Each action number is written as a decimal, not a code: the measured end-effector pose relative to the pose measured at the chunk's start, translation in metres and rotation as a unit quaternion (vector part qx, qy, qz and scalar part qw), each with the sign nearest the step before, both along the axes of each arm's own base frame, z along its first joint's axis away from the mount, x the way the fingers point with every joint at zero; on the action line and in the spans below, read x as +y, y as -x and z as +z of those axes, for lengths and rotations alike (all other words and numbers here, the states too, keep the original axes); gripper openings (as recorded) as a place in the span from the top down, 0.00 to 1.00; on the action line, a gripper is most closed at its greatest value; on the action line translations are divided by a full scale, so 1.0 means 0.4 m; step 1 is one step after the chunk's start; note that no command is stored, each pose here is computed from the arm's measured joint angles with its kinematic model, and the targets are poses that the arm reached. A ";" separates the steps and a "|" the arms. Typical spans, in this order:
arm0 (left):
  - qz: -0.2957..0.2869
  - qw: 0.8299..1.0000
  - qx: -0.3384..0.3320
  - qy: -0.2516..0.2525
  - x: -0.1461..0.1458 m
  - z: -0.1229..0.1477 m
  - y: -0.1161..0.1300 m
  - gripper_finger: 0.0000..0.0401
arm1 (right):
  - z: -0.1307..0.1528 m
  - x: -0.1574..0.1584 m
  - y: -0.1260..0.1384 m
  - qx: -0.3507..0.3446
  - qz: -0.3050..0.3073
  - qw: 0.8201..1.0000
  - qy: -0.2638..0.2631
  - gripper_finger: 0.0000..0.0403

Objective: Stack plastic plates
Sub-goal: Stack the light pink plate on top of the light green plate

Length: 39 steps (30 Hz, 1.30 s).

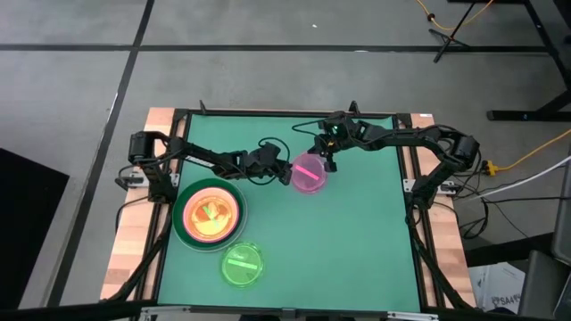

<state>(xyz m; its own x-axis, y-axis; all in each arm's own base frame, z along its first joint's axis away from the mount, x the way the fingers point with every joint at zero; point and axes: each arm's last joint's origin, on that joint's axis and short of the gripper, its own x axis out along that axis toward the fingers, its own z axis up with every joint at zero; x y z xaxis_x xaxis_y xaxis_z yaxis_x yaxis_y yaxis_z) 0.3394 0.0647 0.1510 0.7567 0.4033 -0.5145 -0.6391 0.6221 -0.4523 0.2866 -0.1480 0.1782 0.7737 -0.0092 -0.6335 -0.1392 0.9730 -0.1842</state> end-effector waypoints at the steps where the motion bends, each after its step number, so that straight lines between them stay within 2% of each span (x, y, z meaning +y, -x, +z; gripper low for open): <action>1: 0.000 1.000 0.000 0.000 0.000 0.000 0.000 0.79 | 0.000 0.000 0.000 0.000 0.000 1.000 0.000 1.00; 6: 0.000 1.000 0.000 0.000 0.000 -0.003 -0.001 0.79 | 0.000 0.000 0.000 0.000 0.000 1.000 0.000 1.00; 13: 0.008 1.000 0.004 0.026 -0.007 -0.057 -0.016 0.79 | 0.000 0.000 0.000 -0.001 0.001 1.000 0.000 1.00; 21: 0.010 1.000 0.005 0.024 -0.006 -0.060 -0.016 0.79 | 0.000 0.000 0.000 0.000 0.000 1.000 0.001 1.00; 34: 0.010 1.000 0.005 0.024 -0.006 -0.060 -0.016 0.97 | 0.000 0.000 0.000 0.000 -0.001 1.000 0.001 1.00; 39: 0.011 1.000 0.007 0.024 -0.006 -0.061 -0.015 0.99 | 0.000 0.000 0.000 0.000 -0.001 1.000 0.001 1.00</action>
